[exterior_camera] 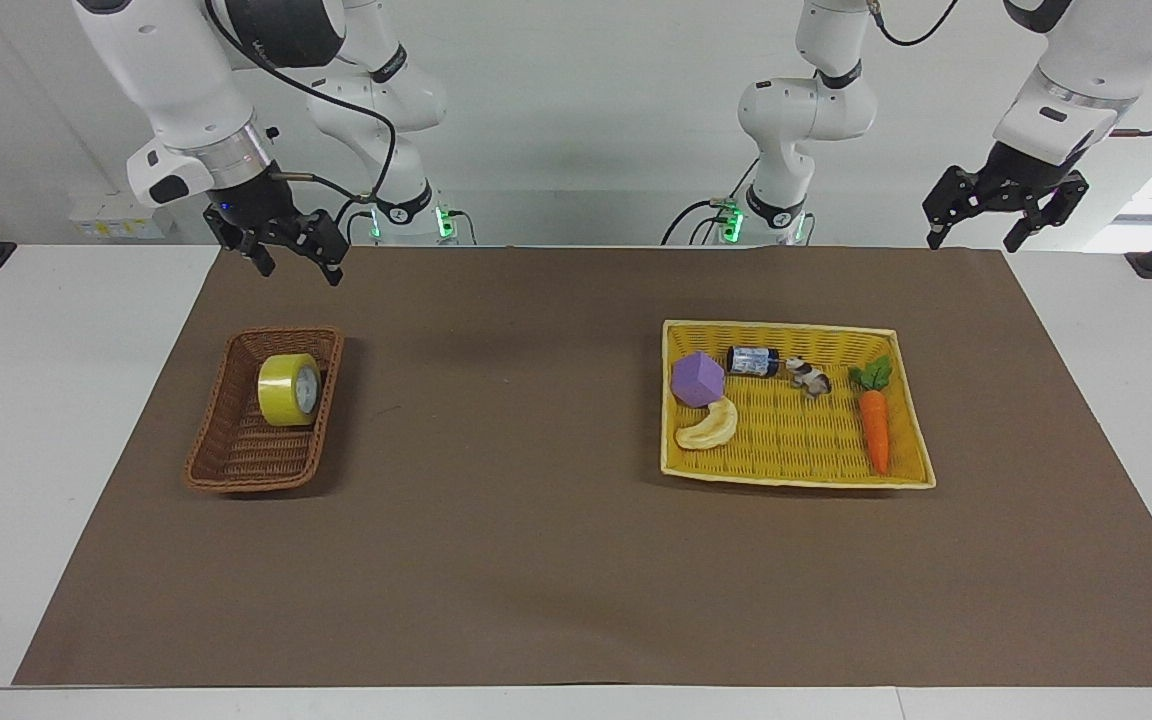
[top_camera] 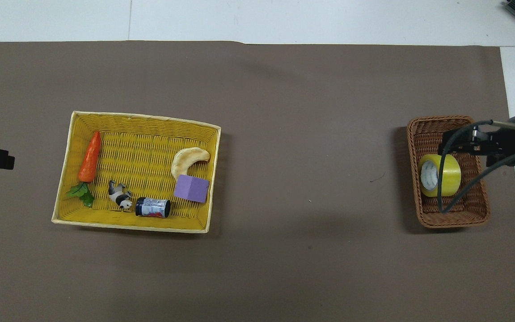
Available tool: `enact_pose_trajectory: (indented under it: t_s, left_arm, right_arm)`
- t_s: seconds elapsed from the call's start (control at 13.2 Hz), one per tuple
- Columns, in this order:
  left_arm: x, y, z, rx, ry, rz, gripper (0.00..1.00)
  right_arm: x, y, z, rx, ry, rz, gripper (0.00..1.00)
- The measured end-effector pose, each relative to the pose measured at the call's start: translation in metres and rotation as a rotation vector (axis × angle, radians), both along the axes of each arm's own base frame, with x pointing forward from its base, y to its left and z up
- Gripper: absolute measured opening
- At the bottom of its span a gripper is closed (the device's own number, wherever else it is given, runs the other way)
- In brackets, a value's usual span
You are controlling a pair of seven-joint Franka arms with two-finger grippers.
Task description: Move tape to another basket
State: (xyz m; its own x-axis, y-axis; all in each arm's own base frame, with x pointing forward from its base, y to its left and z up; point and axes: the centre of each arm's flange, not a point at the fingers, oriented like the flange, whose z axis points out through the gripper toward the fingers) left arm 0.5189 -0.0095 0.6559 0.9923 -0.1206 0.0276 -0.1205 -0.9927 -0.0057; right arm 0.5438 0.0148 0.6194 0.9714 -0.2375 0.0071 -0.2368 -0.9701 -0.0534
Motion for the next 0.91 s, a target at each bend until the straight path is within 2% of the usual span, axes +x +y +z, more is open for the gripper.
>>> enact_pose_trajectory:
  t_s: [0.15, 0.38, 0.53, 0.76, 0.91]
  left_arm:
    - [0.000, 0.000, 0.000, 0.000, 0.000, 0.000, 1.00]
    - [0.000, 0.000, 0.000, 0.000, 0.000, 0.000, 1.00]
    - [0.000, 0.000, 0.000, 0.000, 0.000, 0.000, 1.00]
    - [0.000, 0.000, 0.000, 0.000, 0.000, 0.000, 1.00]
    - [0.000, 0.000, 0.000, 0.000, 0.000, 0.000, 1.00]
  right_arm:
    - [-0.004, -0.020, 0.034, -0.004, -0.046, -0.012, 1.00]
    - [-0.025, -0.049, 0.073, -0.005, -0.033, 0.017, 1.00]
    - [-0.031, -0.054, 0.073, -0.004, -0.008, 0.048, 1.00]
    - [-0.031, -0.064, 0.069, -0.007, -0.004, 0.110, 1.00]
    - [-0.033, -0.069, 0.065, -0.052, 0.009, 0.141, 1.00]
